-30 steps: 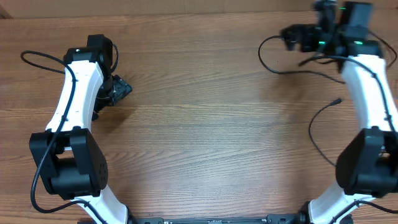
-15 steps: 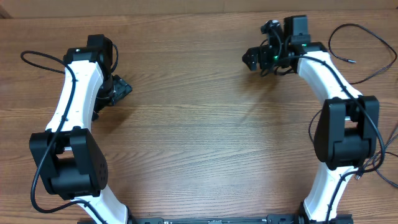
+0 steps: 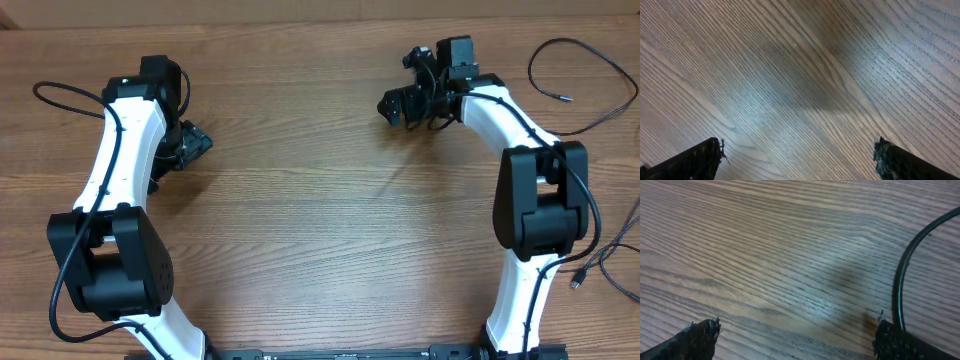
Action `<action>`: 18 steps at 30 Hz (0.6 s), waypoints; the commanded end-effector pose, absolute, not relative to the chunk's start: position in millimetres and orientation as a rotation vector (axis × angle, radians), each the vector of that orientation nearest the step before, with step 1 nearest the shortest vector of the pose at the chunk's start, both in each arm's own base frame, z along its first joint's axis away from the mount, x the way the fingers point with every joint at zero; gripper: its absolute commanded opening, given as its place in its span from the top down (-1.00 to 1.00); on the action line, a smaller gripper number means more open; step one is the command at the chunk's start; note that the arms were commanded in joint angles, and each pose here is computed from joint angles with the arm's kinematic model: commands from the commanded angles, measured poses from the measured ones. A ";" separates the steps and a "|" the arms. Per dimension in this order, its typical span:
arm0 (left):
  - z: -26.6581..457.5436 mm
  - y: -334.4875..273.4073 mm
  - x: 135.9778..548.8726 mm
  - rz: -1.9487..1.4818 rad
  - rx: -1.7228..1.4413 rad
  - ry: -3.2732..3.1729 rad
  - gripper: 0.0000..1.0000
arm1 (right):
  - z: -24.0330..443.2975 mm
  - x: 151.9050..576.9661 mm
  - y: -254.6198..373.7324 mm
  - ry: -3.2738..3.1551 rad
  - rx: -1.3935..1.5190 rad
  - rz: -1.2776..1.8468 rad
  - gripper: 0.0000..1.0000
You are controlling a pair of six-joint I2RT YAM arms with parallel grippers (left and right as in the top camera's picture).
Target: Untangle cables
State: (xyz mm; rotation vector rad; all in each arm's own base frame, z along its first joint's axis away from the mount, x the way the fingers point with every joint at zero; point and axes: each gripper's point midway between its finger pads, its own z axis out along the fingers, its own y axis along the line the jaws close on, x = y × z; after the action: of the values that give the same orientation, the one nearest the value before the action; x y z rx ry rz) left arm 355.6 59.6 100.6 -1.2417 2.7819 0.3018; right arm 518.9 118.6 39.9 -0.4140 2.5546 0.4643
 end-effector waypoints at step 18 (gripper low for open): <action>103.2 57.2 357.1 0.297 -1.206 2.792 -0.99 | -2.1 527.6 105.0 2.591 -0.387 0.396 -1.00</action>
State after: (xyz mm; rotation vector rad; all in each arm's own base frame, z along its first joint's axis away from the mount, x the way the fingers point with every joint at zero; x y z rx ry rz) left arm 355.6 59.7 100.6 -1.2427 2.7814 0.3018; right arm 526.9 118.1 16.5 -0.4127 2.5525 0.4565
